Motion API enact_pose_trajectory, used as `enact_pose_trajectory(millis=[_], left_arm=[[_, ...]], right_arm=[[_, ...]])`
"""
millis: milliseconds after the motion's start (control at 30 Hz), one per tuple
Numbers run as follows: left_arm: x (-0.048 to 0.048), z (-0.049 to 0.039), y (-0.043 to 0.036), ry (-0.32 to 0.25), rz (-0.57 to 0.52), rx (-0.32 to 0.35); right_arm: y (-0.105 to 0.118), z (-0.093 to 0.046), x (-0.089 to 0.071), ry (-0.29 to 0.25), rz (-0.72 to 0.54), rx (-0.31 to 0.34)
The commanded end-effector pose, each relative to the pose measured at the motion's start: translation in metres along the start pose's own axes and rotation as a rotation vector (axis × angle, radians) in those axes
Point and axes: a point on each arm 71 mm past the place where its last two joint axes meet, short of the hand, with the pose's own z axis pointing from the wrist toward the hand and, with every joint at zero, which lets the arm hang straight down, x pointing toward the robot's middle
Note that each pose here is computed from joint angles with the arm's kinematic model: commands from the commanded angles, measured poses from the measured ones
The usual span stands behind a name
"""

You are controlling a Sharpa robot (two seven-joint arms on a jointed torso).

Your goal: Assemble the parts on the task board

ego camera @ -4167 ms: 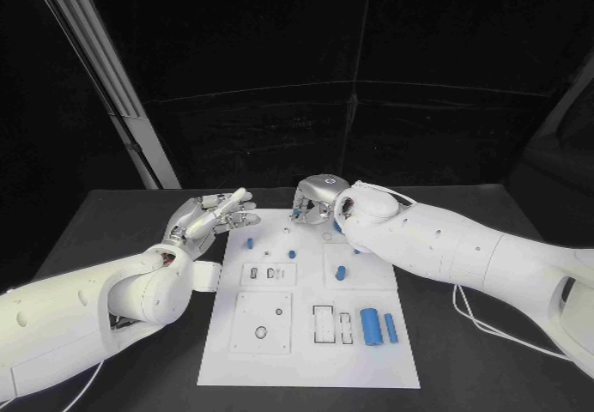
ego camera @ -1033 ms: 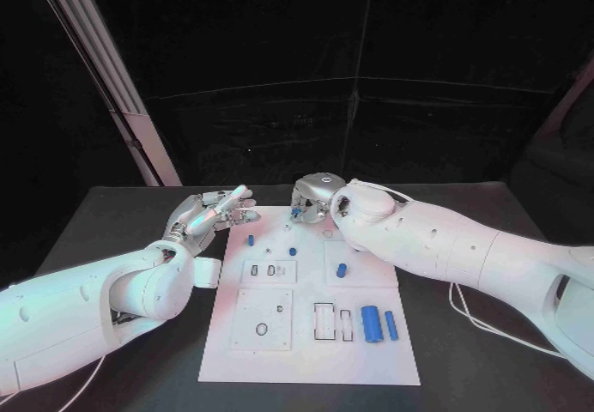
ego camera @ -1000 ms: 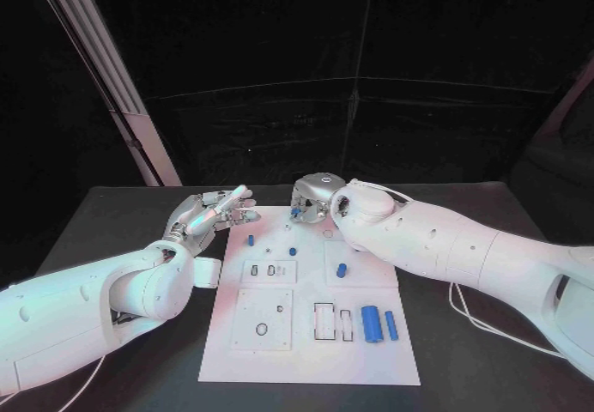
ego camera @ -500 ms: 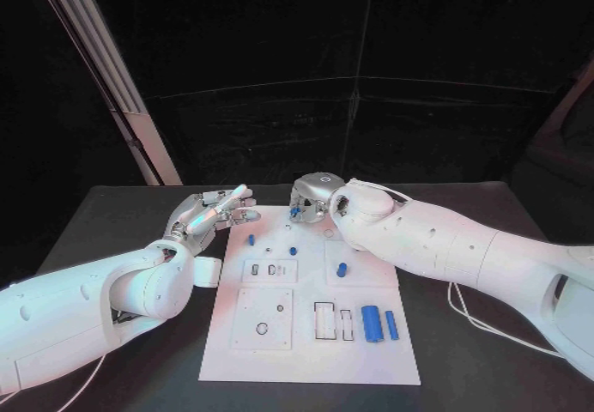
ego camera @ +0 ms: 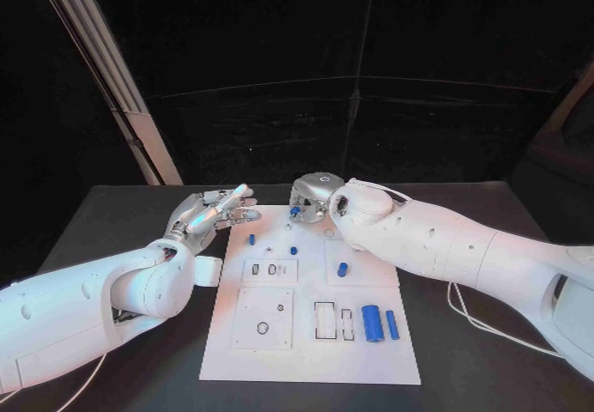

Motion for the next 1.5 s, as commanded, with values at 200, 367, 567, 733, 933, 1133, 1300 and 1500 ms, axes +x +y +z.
enact_pose_trajectory(millis=[200,367,567,733,933,1133,1300,1500], left_arm=[[0.0012,0.0008,-0.0013,0.01,0.001,0.004],[0.0011,0.0009,-0.0013,0.01,0.001,0.004],[0.0009,0.001,-0.0013,0.009,0.001,0.004],[0.0003,0.0012,-0.0013,0.008,0.002,0.004],[0.0002,0.0012,-0.0013,0.007,0.002,0.003],[0.0,0.0011,-0.0014,0.007,0.003,0.003],[0.0,0.0011,-0.0015,0.007,0.003,0.003],[0.0,0.0011,-0.0015,0.007,0.003,0.003]], right_arm=[[0.0008,0.0008,-0.0001,0.01,-0.003,0.004],[0.0011,0.0008,-0.0001,0.01,-0.003,0.003],[0.0021,0.001,-0.0003,0.006,-0.003,-0.002],[0.003,0.001,-0.0007,0.001,-0.002,-0.006],[0.0045,0.0012,-0.0014,-0.007,-0.001,-0.012],[0.0044,0.0012,-0.0015,-0.01,-0.001,-0.011],[0.004,0.0012,-0.0014,-0.009,-0.001,-0.007],[0.0042,0.0013,-0.0018,-0.014,0.0,-0.005]])
